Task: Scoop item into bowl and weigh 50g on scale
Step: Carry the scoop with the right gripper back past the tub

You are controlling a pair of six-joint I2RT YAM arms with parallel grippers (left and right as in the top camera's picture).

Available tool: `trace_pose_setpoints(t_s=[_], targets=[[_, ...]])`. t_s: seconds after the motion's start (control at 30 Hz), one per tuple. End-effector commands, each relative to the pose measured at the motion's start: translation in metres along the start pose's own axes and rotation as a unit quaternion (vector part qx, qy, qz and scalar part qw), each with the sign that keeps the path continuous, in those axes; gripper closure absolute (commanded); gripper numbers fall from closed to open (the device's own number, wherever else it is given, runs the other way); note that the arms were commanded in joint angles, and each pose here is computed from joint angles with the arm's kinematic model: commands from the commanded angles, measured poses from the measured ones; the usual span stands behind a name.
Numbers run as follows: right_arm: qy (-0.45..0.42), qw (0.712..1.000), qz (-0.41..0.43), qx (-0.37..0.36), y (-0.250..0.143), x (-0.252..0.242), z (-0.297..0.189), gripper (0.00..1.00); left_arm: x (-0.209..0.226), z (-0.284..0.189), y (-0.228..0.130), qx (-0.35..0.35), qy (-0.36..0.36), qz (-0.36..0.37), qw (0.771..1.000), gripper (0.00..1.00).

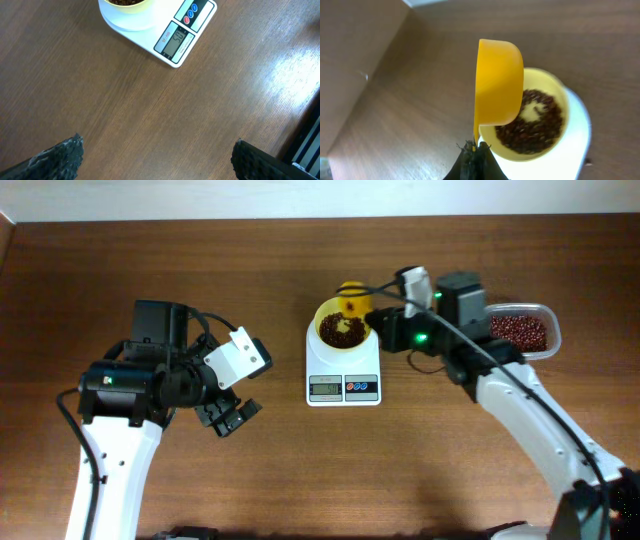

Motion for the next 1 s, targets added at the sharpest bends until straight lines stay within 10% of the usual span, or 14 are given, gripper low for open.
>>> trace_pose_setpoints(t_s=[0.0,0.43,0.97], targets=[[-0.011,0.999,0.019,-0.035,0.024,-0.014,-0.034,0.96,0.0,0.002,-0.003,0.003,-0.004,0.005,1.0,0.01],[-0.239,0.962,0.127,-0.041,-0.003,-0.186,-0.169,0.96,0.0,0.002,-0.002,0.003,-0.004,0.006,1.0,0.01],[-0.531,0.847,-0.02,0.013,-0.002,-0.212,-0.227,0.96,0.0,0.002,-0.003,0.004,-0.004,0.005,1.0,0.01]])
Point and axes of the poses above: each gripper's point midway between its finger pads, its own z axis out along the fingers, its own x axis along the line the jaws close on, y = z × x, the point moved 1 cm from there along -z, back along the fingers, and after that the axes turned 4 degrees about z, right-handed, at the moved point
